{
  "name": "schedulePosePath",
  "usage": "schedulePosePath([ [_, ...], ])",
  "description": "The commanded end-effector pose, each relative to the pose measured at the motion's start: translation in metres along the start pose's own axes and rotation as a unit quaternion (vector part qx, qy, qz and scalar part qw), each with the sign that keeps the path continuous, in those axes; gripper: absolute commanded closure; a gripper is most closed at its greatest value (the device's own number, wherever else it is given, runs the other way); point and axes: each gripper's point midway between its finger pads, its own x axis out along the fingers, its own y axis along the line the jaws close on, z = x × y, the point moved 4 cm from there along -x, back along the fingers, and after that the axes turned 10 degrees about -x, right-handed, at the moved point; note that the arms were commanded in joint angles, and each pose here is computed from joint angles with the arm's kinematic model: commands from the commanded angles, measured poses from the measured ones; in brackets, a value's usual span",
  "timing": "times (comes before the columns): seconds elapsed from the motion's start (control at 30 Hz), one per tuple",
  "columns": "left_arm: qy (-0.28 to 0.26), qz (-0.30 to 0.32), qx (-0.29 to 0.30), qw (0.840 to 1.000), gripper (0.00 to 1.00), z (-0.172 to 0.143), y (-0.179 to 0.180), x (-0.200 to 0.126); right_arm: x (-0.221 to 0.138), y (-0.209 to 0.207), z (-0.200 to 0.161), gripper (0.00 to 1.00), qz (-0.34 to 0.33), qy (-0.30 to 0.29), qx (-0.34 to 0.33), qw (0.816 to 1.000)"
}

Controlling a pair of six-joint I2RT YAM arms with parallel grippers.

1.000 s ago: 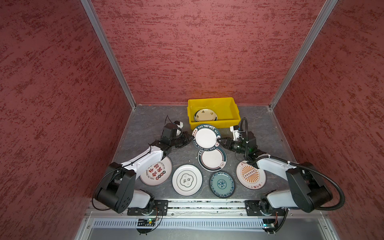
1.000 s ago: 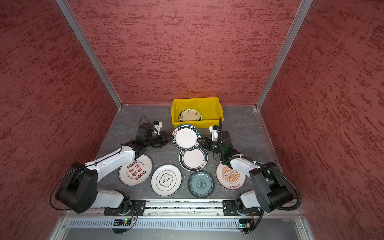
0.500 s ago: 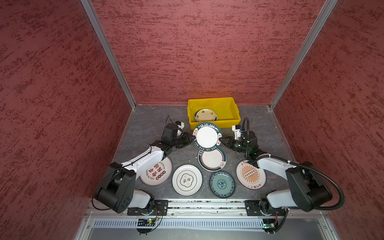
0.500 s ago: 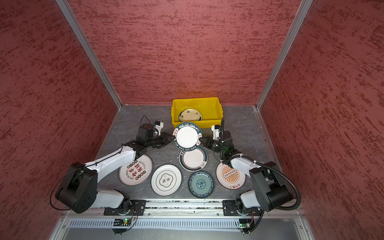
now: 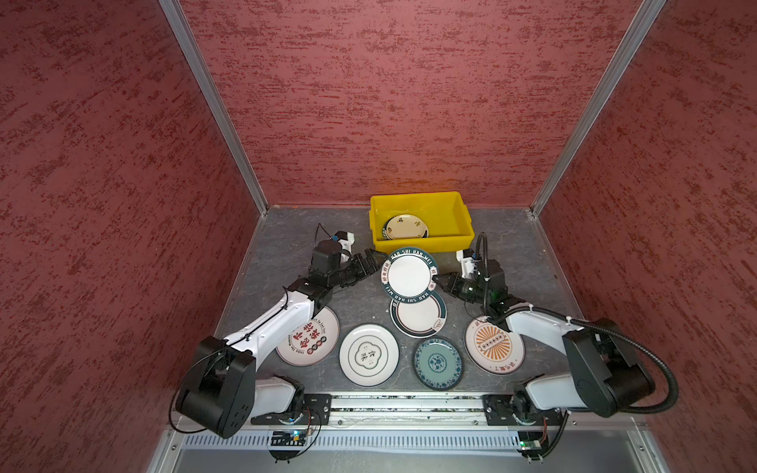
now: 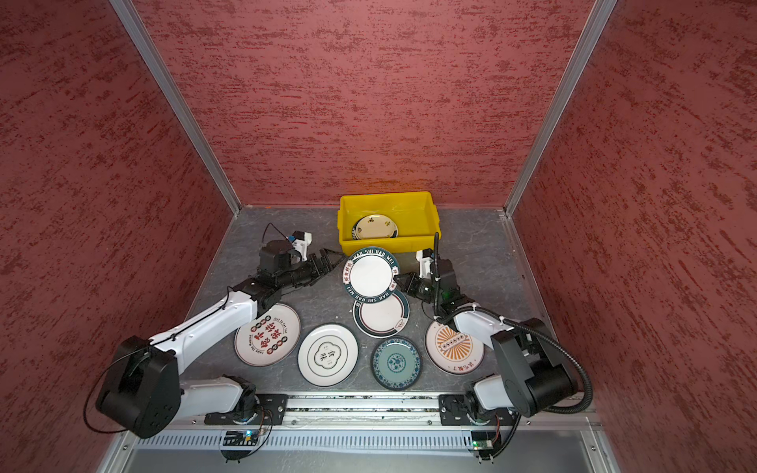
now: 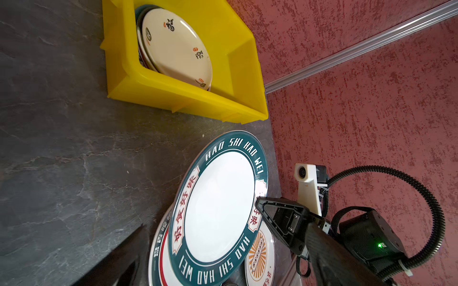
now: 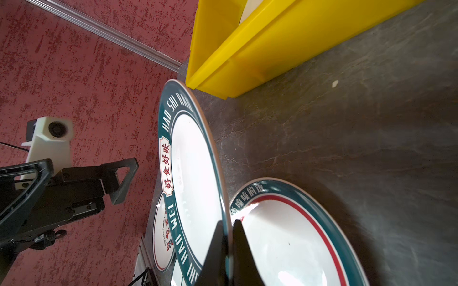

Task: Place the plates into the plastic bin on the countertop
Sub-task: Place the plate in the plastic bin.

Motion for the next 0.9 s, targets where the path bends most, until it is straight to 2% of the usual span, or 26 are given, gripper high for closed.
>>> schedulePosePath([
  [0.0,-0.013,0.014,0.004,1.000,0.01,0.003,0.011,-0.005,0.000,0.004,0.008,1.00,-0.001,-0.019,-0.013,1.000],
  [0.13,-0.037,0.030,-0.009,0.999,0.01,0.011,0.024,-0.009,-0.003,0.003,0.009,1.00,-0.009,-0.025,-0.014,1.000],
  [0.5,-0.050,0.053,-0.037,0.997,0.01,0.022,0.039,-0.012,-0.020,-0.002,0.014,1.00,-0.070,-0.042,-0.048,0.996],
  [0.7,-0.070,0.068,-0.045,0.994,0.01,0.032,0.046,-0.025,-0.031,-0.001,0.029,1.00,-0.120,-0.059,-0.082,0.988],
  [0.87,-0.091,0.079,-0.051,0.991,0.01,0.040,0.053,-0.041,-0.031,0.008,0.042,1.00,-0.117,-0.071,-0.092,0.986],
])
